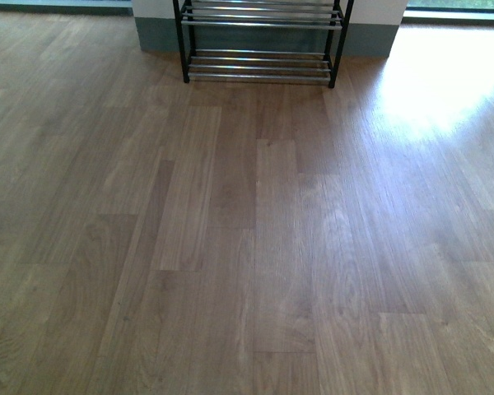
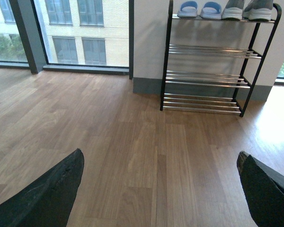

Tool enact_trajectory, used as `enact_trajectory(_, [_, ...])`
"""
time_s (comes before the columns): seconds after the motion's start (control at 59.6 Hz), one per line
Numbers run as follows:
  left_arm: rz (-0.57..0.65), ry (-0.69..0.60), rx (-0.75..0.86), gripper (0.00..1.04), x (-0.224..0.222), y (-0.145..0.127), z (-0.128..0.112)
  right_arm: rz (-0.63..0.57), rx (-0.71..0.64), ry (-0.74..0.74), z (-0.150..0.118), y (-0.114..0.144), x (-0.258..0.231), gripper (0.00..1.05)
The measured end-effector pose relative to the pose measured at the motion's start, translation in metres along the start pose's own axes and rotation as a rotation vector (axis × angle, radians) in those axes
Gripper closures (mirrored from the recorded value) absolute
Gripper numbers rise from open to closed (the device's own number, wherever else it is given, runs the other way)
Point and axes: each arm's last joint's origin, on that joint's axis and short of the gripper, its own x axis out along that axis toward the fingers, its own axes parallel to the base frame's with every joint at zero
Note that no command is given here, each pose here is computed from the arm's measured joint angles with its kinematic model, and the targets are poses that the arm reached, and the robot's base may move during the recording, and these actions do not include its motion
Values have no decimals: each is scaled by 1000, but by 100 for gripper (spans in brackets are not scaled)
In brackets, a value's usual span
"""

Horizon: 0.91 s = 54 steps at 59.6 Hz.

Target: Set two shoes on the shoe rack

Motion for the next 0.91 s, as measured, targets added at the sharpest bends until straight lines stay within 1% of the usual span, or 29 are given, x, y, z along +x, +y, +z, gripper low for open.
enact_trajectory(0.906, [0, 0, 0, 9, 0, 0, 0, 0, 0, 0, 0, 0, 0, 9])
